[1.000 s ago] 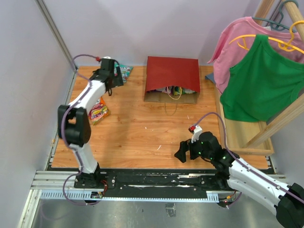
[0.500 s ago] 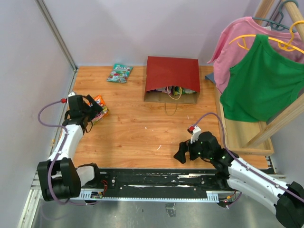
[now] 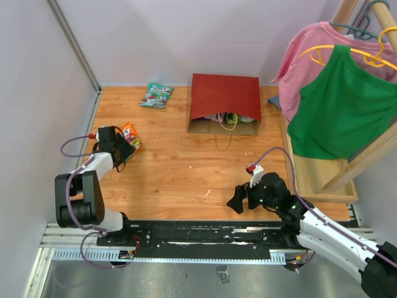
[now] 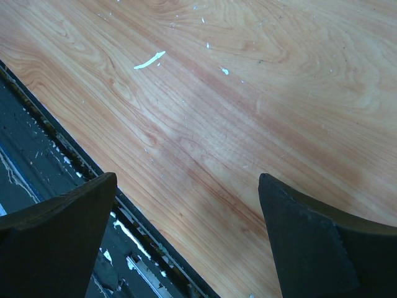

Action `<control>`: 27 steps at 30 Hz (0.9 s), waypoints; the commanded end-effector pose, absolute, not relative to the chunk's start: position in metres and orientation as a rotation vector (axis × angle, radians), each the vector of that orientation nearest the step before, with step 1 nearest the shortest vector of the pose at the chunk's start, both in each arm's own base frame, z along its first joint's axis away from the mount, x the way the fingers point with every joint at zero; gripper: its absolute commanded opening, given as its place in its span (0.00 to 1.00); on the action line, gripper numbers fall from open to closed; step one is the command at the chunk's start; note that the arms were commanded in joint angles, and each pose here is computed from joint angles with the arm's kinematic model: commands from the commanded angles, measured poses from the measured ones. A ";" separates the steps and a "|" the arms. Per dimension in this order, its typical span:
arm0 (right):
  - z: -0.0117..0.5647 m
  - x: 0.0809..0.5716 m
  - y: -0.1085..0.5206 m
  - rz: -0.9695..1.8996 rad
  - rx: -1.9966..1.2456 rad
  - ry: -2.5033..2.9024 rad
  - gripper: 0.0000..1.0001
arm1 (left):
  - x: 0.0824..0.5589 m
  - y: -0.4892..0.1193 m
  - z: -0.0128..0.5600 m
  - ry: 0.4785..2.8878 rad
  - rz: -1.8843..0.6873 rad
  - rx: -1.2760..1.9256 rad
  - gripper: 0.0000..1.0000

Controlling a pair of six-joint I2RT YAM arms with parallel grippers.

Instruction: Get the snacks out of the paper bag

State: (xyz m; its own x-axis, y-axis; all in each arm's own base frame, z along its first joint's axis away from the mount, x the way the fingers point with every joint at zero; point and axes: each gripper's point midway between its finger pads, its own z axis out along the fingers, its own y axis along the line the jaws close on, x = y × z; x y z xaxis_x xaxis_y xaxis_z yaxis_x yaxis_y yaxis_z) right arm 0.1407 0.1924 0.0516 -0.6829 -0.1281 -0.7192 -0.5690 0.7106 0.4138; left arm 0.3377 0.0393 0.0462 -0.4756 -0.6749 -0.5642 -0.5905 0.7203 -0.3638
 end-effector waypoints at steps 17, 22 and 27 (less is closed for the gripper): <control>0.040 0.144 0.193 0.825 -0.526 2.273 0.98 | 0.452 0.111 0.032 2.313 0.421 -0.852 0.45; 0.038 0.144 0.194 0.824 -0.530 2.286 0.98 | 0.483 0.107 0.033 2.333 0.544 -0.733 0.47; 0.036 0.144 0.193 0.815 -0.531 2.297 0.98 | 0.510 0.107 0.040 2.319 0.625 -0.611 0.52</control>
